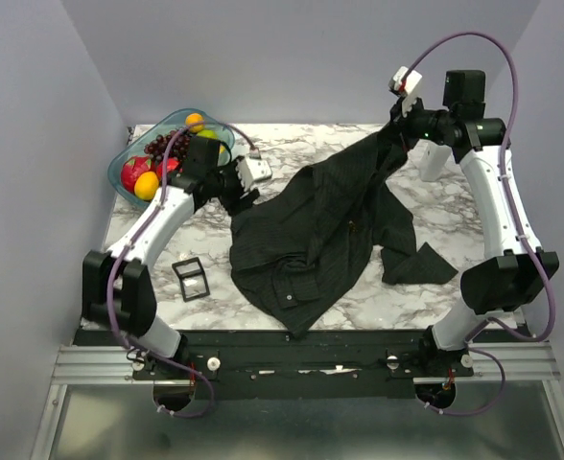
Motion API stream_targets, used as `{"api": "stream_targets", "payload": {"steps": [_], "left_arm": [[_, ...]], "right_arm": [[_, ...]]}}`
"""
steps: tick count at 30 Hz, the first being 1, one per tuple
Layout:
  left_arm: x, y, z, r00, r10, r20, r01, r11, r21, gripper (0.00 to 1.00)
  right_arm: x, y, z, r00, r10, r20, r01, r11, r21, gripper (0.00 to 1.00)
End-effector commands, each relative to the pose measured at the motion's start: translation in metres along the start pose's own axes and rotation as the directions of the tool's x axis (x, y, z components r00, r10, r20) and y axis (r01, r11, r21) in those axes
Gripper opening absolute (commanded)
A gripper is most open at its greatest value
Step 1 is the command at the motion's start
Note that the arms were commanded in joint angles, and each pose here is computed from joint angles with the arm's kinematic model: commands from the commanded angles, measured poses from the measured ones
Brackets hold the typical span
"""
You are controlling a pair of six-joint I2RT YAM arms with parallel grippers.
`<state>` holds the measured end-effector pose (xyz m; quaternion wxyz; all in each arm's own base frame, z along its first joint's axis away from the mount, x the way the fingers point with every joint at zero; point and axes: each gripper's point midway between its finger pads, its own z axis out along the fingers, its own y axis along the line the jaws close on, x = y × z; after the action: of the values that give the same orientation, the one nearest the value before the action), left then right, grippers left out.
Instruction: Remove the brooch from the garment
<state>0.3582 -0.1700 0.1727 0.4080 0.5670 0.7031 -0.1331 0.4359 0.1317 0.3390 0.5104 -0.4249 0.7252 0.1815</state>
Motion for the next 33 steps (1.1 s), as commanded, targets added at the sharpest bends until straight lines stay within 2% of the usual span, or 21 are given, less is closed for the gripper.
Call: {"api": "stream_targets", "payload": {"steps": [1, 4, 9, 12, 17, 23, 26, 33], "left_arm": [[-0.012, 0.042, 0.038, 0.94, -0.341, 0.024, 0.341, 0.94, -0.022, 0.69], [-0.003, 0.075, 0.068, 0.873, -0.487, -0.022, 0.484, 0.871, -0.079, 0.71], [0.024, 0.097, 0.095, 0.851, -0.515, -0.101, 0.502, 0.855, -0.131, 0.7], [0.05, 0.095, 0.093, 0.85, -0.488, -0.199, 0.468, 0.873, -0.141, 0.68], [0.096, 0.098, 0.08, 0.804, -0.521, -0.288, 0.478, 0.853, -0.209, 0.69], [0.132, 0.094, 0.078, 0.731, -0.559, -0.391, 0.504, 0.829, -0.243, 0.7], [0.139, 0.085, 0.081, 0.693, -0.578, -0.431, 0.536, 0.813, -0.228, 0.69], [0.145, 0.064, 0.085, 0.654, -0.59, -0.473, 0.592, 0.789, -0.164, 0.62]], "right_arm": [[0.043, -0.008, 0.011, 0.993, 0.065, -0.094, -0.059, 0.996, 0.068, 0.0], [0.045, -0.008, 0.01, 0.992, 0.076, -0.099, -0.069, 0.994, 0.079, 0.0], [0.047, -0.019, 0.006, 0.99, 0.073, -0.118, -0.056, 0.989, 0.14, 0.0], [0.051, -0.025, -0.001, 0.988, 0.078, -0.134, -0.054, 0.983, 0.176, 0.0], [0.064, -0.027, -0.006, 0.983, 0.114, -0.144, -0.087, 0.98, 0.181, 0.0], [0.07, -0.023, -0.001, 0.981, 0.122, -0.149, -0.099, 0.983, 0.155, 0.0], [0.072, -0.023, 0.0, 0.981, 0.121, -0.152, -0.098, 0.984, 0.15, 0.0], [0.077, -0.023, 0.003, 0.979, 0.123, -0.163, -0.1, 0.984, 0.145, 0.01]]}}
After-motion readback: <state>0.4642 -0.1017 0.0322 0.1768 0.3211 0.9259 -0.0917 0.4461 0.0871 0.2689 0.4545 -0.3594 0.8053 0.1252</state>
